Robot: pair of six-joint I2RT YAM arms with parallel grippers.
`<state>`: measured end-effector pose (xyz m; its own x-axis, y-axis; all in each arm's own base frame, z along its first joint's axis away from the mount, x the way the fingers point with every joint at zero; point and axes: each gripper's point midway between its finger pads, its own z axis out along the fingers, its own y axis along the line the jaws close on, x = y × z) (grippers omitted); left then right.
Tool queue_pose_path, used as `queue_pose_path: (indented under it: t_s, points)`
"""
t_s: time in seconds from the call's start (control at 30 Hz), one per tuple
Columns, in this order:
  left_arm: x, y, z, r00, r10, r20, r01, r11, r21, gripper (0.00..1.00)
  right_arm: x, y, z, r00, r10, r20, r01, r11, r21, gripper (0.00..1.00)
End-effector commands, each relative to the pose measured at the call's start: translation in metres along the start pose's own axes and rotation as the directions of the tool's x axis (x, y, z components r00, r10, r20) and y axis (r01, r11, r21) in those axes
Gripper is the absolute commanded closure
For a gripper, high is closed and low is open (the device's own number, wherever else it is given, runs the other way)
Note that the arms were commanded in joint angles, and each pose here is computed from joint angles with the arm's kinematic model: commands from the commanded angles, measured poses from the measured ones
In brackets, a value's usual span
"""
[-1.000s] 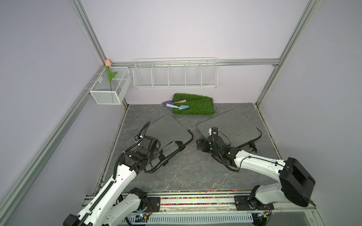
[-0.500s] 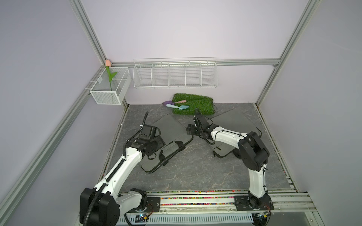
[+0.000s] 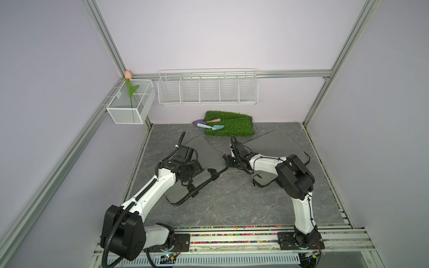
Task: Put the mouse into the laptop bag
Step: Adjust the zippered laptop bag at the center of the board, then zip the zipper on the zippered laptop bag.
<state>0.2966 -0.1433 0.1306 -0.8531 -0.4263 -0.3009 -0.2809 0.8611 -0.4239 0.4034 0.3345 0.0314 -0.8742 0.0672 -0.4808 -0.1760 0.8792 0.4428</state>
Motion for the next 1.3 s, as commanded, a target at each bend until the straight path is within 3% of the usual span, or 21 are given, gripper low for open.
queue_pose_path:
  t_s: [0.0, 0.27, 0.37, 0.5, 0.57, 0.7, 0.8, 0.87, 1.07, 1.27]
  points:
    - [-0.004, -0.011, -0.001, 1.000, 0.019, 0.015, -0.019, 1.000, 0.021, 0.33, 0.021, -0.002, -0.013, 0.999, 0.023, -0.030, -0.024, 1.000, -0.014, 0.94]
    - [-0.003, -0.023, 0.009, 1.000, 0.012, -0.013, -0.012, 1.000, 0.022, 0.35, 0.086, 0.032, -0.047, 1.000, -0.018, -0.005, 0.018, 0.999, -0.052, 0.92]
    - [-0.002, -0.028, 0.020, 0.999, 0.016, -0.052, -0.015, 1.000, 0.021, 0.36, 0.103, 0.046, -0.050, 0.998, -0.059, -0.019, 0.058, 0.996, -0.065, 0.64]
    - [-0.003, -0.015, 0.035, 0.995, 0.083, -0.054, -0.088, 0.991, -0.098, 0.39, 0.094, 0.036, -0.066, 0.992, -0.115, 0.044, 0.117, 0.992, -0.040, 0.46]
    - [-0.002, -0.007, 0.044, 0.994, 0.097, -0.047, -0.103, 0.986, -0.130, 0.38, 0.078, 0.029, -0.080, 0.975, -0.192, 0.112, 0.191, 0.981, 0.022, 0.44]
    - [-0.007, -0.002, 0.051, 0.990, 0.135, -0.046, -0.141, 0.975, -0.174, 0.39, 0.068, 0.011, -0.085, 0.871, -0.466, 0.159, 0.445, 0.883, 0.149, 0.48]
    - [-0.017, 0.008, 0.053, 0.984, 0.174, -0.043, -0.179, 0.948, -0.263, 0.39, 0.082, 0.020, -0.071, 0.769, -0.628, 0.119, 0.622, 0.778, 0.084, 0.61]
    - [-0.019, 0.017, 0.060, 0.979, 0.189, -0.069, -0.202, 0.923, -0.329, 0.39, 0.095, 0.027, -0.060, 0.706, -0.701, 0.098, 0.703, 0.711, 0.019, 0.62]
    - [-0.017, 0.025, 0.076, 0.974, 0.198, -0.113, -0.227, 0.899, -0.375, 0.40, 0.108, 0.027, -0.041, 0.571, -0.813, 0.111, 0.819, 0.574, -0.010, 0.57]
    - [-0.015, 0.026, 0.078, 0.972, 0.196, -0.126, -0.230, 0.900, -0.371, 0.40, 0.097, 0.020, -0.041, 0.507, -0.853, 0.128, 0.855, 0.516, 0.054, 0.57]
